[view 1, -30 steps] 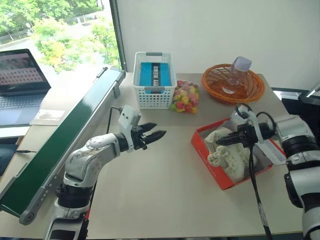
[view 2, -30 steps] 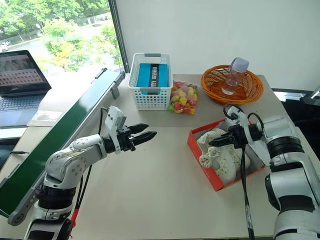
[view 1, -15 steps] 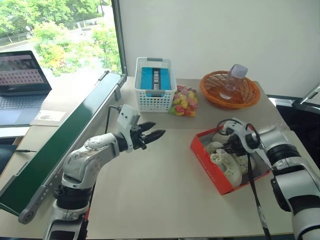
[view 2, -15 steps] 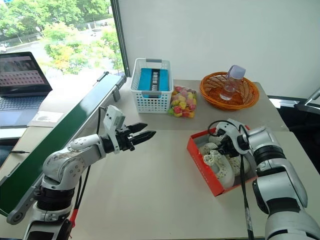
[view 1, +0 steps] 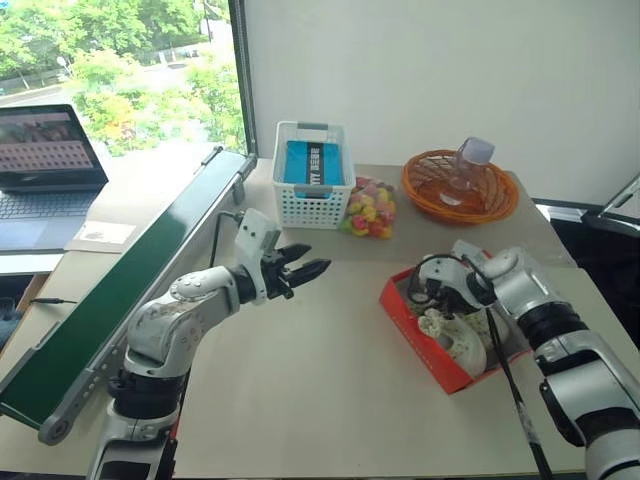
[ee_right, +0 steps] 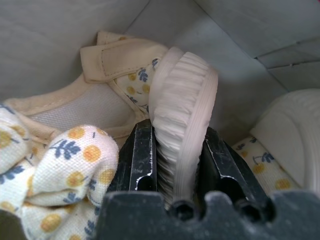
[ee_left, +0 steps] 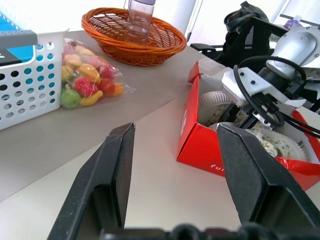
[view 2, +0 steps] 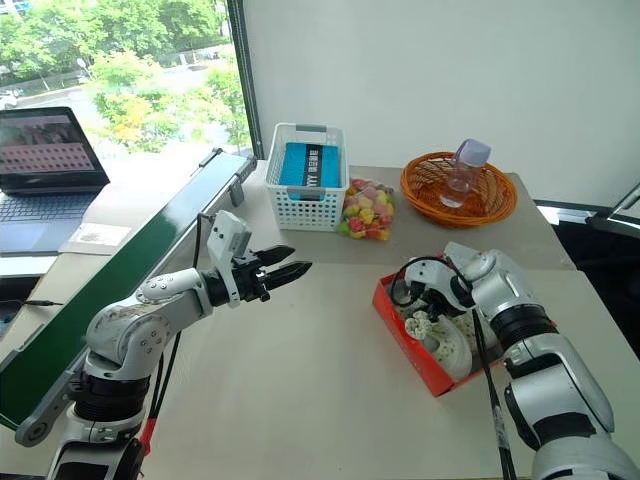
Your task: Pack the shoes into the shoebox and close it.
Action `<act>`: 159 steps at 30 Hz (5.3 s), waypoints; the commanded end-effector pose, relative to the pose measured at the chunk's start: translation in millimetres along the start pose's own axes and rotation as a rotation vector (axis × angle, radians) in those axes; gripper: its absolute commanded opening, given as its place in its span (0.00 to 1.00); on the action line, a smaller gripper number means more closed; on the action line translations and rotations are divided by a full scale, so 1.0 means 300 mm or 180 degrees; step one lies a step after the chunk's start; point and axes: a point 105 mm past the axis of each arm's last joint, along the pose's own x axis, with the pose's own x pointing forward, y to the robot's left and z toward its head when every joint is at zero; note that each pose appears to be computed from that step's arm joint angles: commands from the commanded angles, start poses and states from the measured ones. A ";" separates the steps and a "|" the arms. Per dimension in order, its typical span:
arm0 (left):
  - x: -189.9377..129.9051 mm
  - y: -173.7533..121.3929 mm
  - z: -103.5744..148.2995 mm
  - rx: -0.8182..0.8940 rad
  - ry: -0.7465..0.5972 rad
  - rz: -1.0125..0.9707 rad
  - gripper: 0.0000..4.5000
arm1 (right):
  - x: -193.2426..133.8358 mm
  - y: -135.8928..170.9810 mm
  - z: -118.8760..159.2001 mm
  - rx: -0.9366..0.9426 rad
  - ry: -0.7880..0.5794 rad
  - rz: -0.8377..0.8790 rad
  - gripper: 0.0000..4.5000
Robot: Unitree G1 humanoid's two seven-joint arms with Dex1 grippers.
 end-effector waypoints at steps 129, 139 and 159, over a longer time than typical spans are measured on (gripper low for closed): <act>-0.061 -0.169 0.097 0.1132 0.0579 -0.1086 0.61 | -0.219 -0.087 -0.435 0.2536 -0.1993 -0.2571 0.02; -0.076 -0.169 0.107 0.1164 0.0638 -0.1066 0.61 | -0.286 -0.127 -0.380 0.2792 -0.2863 -0.2596 0.02; -0.037 -0.159 0.121 0.1275 0.0604 -0.1174 0.61 | -0.426 -0.012 -0.163 0.2530 -0.3772 -0.2013 0.02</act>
